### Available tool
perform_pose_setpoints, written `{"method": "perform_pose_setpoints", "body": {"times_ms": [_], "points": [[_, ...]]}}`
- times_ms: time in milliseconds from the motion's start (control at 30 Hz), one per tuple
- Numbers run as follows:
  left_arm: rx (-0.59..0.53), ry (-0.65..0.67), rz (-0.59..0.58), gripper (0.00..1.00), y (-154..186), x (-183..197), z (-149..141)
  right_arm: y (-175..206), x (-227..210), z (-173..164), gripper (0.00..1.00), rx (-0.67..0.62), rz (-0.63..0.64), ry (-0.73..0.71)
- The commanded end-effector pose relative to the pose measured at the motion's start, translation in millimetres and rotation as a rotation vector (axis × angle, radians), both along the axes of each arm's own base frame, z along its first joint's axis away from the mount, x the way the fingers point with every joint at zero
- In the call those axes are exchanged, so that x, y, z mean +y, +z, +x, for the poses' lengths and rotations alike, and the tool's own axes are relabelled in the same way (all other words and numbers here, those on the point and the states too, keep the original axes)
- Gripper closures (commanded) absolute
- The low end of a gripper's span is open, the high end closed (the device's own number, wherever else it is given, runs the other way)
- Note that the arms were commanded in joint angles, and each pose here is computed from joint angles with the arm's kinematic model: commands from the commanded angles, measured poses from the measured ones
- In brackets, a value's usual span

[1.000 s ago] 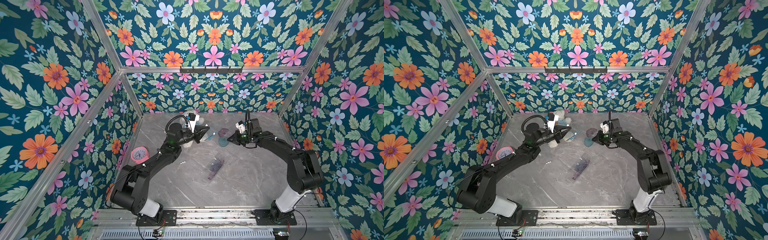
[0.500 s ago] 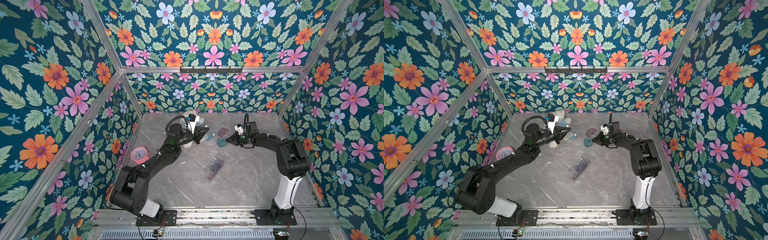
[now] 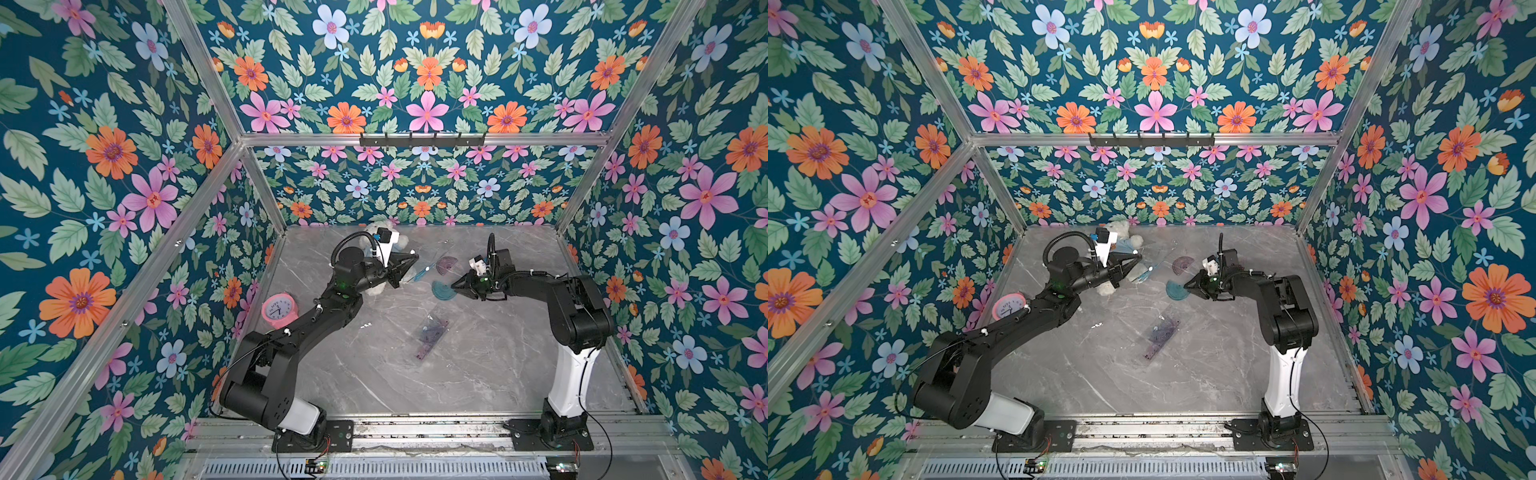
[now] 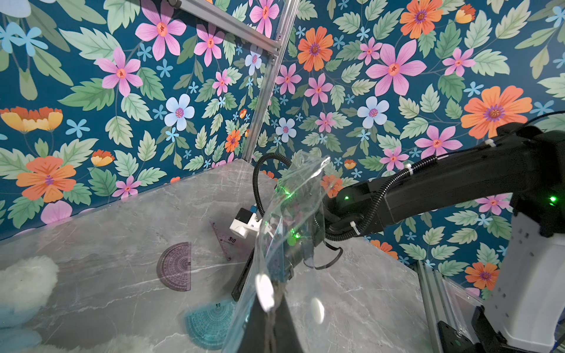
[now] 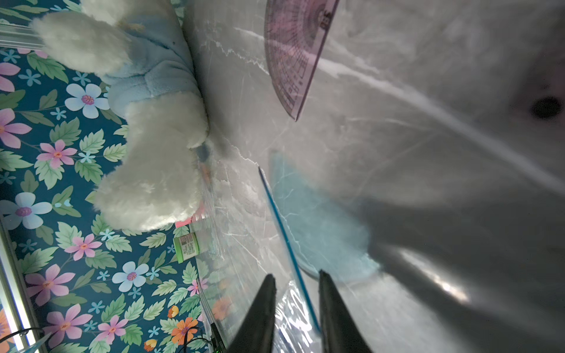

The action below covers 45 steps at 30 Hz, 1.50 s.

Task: Open the ruler set and take out the ruler
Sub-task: Place the ruler at the center of the board, then move the ruler set bag to the center of the board.

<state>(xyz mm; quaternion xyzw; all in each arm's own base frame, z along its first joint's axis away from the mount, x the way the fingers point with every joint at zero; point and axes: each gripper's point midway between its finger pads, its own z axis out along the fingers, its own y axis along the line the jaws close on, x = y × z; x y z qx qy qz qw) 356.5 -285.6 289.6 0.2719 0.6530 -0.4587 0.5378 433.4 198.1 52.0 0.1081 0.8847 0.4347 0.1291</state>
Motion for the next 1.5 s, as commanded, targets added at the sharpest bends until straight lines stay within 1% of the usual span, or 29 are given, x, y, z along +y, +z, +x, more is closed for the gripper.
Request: {"method": "perform_pose_setpoints", "body": {"times_ms": [0,100,133,233,333,433,567,700,867,1067,1167,1367,1467], "points": [[-0.019,0.006,-0.002,1.00,4.8,0.8,0.0,1.8,-3.2,0.9,0.61,-0.007,-0.014,-0.024],[-0.020,0.011,-0.002,1.00,5.5,1.8,0.0,3.9,-6.7,-1.6,0.57,-0.011,-0.031,-0.039],[-0.022,0.016,-0.002,1.00,6.0,2.5,0.1,3.7,-9.7,-3.3,0.54,-0.009,-0.047,-0.050],[-0.026,0.035,-0.002,1.00,6.9,5.0,0.9,7.7,-16.5,-11.2,0.52,-0.016,-0.103,-0.064],[-0.033,0.070,-0.006,1.00,9.2,9.6,2.4,9.1,-18.9,-26.7,0.49,-0.011,-0.173,-0.048],[-0.037,0.124,-0.010,1.00,12.2,17.1,5.2,7.7,-14.7,-48.5,0.49,0.005,-0.243,-0.004],[-0.044,0.197,-0.016,1.00,18.3,29.2,6.3,-4.1,4.0,-79.3,0.48,0.041,-0.309,0.090],[-0.045,0.219,-0.017,1.00,21.9,34.8,2.3,-19.5,18.7,-97.9,0.48,0.068,-0.361,0.159],[-0.040,0.223,-0.007,1.00,22.7,38.7,-4.4,-23.0,44.3,-111.4,0.47,0.080,-0.327,0.224],[-0.059,0.253,-0.005,1.00,28.0,47.9,-12.9,-26.5,84.3,-139.1,0.46,0.116,-0.267,0.343],[-0.072,0.264,-0.008,1.00,31.4,52.6,-18.3,-25.1,105.0,-147.7,0.46,0.108,-0.248,0.402],[-0.077,0.286,-0.001,1.00,34.0,59.8,-26.0,-19.9,146.2,-151.3,0.47,0.081,-0.219,0.518],[-0.082,0.302,0.005,1.00,35.6,64.6,-29.9,-18.9,155.0,-147.3,0.47,0.078,-0.205,0.536]]}}
